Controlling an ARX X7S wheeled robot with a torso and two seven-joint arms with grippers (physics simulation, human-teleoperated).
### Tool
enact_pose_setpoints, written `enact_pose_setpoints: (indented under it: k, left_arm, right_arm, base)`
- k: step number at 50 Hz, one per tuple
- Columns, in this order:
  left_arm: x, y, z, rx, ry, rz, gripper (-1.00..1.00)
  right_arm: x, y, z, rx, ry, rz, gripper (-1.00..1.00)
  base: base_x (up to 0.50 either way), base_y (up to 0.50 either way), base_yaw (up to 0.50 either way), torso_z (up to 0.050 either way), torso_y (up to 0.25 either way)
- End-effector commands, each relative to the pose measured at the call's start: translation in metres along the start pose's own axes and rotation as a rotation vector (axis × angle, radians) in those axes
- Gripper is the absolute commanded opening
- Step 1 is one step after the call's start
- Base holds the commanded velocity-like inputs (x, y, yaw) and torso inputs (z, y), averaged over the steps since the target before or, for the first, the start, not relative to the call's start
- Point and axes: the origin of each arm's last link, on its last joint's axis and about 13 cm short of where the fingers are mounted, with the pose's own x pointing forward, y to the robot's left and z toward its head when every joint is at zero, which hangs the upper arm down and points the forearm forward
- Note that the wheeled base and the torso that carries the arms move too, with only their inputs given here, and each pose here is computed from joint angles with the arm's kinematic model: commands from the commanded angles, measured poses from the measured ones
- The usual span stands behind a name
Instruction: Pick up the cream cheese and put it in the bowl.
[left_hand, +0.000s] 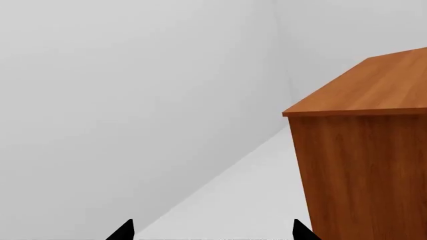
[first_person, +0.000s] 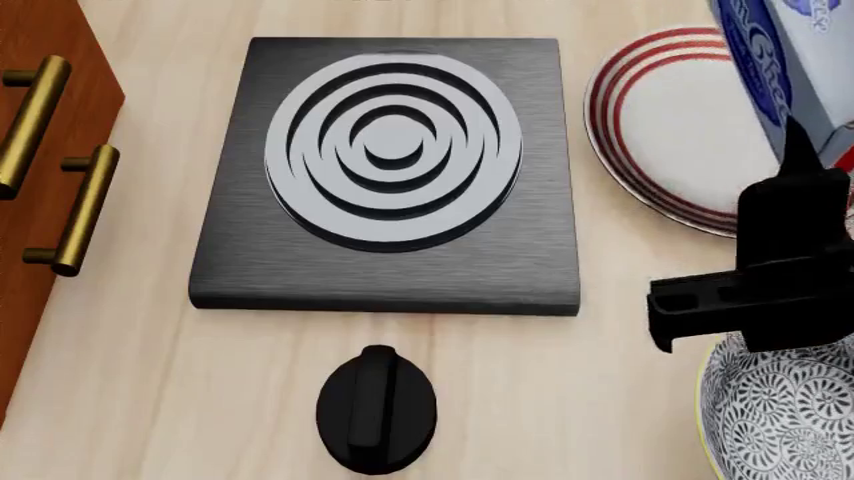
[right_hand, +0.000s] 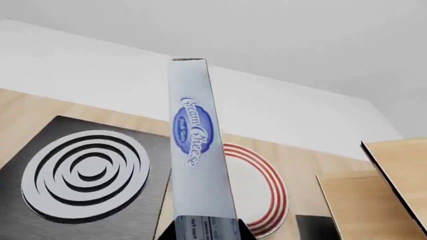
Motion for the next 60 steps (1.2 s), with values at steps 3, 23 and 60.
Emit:
enact_pose_setpoints:
  k: [3, 23, 60]
  left_arm:
    - [0.002, 0.001, -0.001, 0.000, 0.006, 0.002, 1.00]
    - [0.000, 0.000, -0.002, 0.008, 0.016, 0.004, 1.00]
    - [-0.001, -0.002, 0.000, -0.001, 0.009, 0.005, 1.00]
  right_arm:
    - [-0.015, -0.012, 0.008, -0.019, 0.051, -0.055, -1.00]
    - [-0.039, -0.028, 0.012, -0.060, 0.162, -0.048, -1.00]
    - [-0.062, -0.053, 0.017, -0.151, 0.313, -0.080, -1.00]
  base:
    - [0.00, 0.00, 0.00, 0.000, 0.000]
    - [0.00, 0.00, 0.00, 0.000, 0.001]
    - [0.00, 0.00, 0.00, 0.000, 0.001]
